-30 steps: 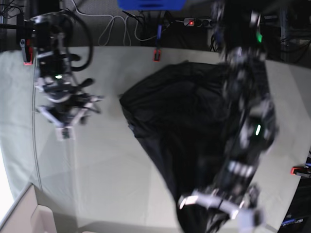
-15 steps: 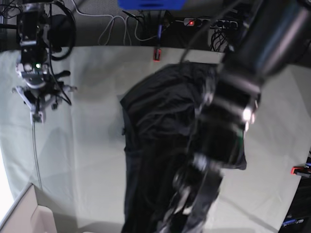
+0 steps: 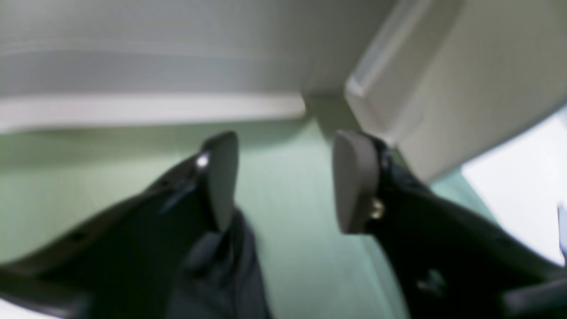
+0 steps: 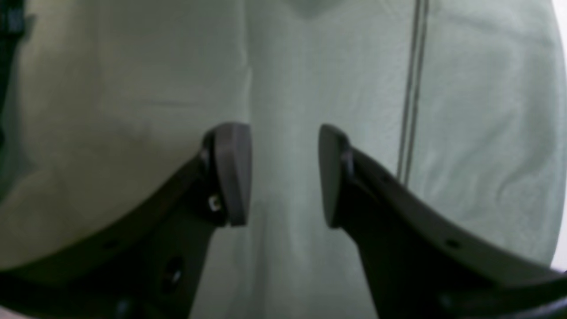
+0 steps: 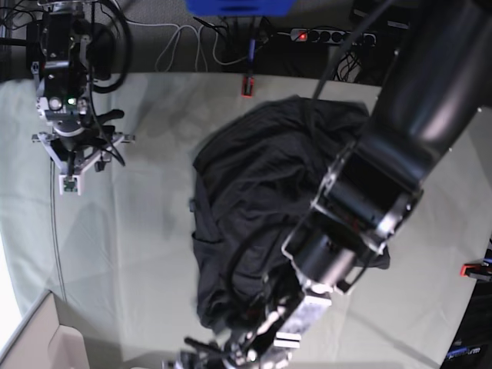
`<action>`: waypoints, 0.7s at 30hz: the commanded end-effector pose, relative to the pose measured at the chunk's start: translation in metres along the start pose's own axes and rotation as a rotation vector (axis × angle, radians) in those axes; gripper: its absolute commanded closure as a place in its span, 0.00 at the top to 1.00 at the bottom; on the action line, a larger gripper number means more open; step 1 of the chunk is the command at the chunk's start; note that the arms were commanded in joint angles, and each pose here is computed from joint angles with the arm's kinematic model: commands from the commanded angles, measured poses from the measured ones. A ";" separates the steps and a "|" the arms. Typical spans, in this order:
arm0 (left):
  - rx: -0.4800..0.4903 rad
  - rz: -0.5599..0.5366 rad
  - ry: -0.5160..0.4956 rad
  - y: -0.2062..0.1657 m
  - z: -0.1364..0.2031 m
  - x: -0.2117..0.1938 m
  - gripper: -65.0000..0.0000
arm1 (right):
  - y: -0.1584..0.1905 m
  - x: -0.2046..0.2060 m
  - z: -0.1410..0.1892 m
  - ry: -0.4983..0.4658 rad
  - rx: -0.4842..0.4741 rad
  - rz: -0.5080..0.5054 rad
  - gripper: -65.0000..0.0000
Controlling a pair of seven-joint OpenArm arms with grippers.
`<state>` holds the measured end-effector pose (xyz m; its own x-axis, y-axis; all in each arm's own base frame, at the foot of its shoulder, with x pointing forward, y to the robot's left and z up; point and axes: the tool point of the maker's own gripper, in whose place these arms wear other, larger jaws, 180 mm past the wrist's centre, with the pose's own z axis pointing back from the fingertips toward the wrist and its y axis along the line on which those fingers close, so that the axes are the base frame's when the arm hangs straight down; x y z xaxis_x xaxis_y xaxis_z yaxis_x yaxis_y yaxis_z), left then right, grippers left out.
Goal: Layout the t-shirt on the table in an organized manner, then fold the t-shirt properly
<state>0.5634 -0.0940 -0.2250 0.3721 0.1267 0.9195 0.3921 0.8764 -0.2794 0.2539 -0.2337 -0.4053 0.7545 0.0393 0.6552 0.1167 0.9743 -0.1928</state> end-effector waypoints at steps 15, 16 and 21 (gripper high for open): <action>0.409 0.189 -0.058 0.259 0.171 -0.071 0.64 | -0.001 0.014 0.004 -0.048 -0.004 0.001 0.39; 0.438 0.198 -0.031 0.271 0.178 -0.084 0.64 | -0.002 0.013 0.003 -0.047 -0.006 0.004 0.39; 0.552 0.227 0.122 0.305 0.194 -0.148 0.64 | -0.001 0.017 0.003 -0.055 -0.005 0.001 0.40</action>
<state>0.4495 0.2376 -0.4156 0.5550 0.3157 0.7697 -0.1961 0.9488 -0.2477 0.2564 -0.2320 -0.4022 0.7470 0.0375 0.6638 0.1195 0.9746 -0.1895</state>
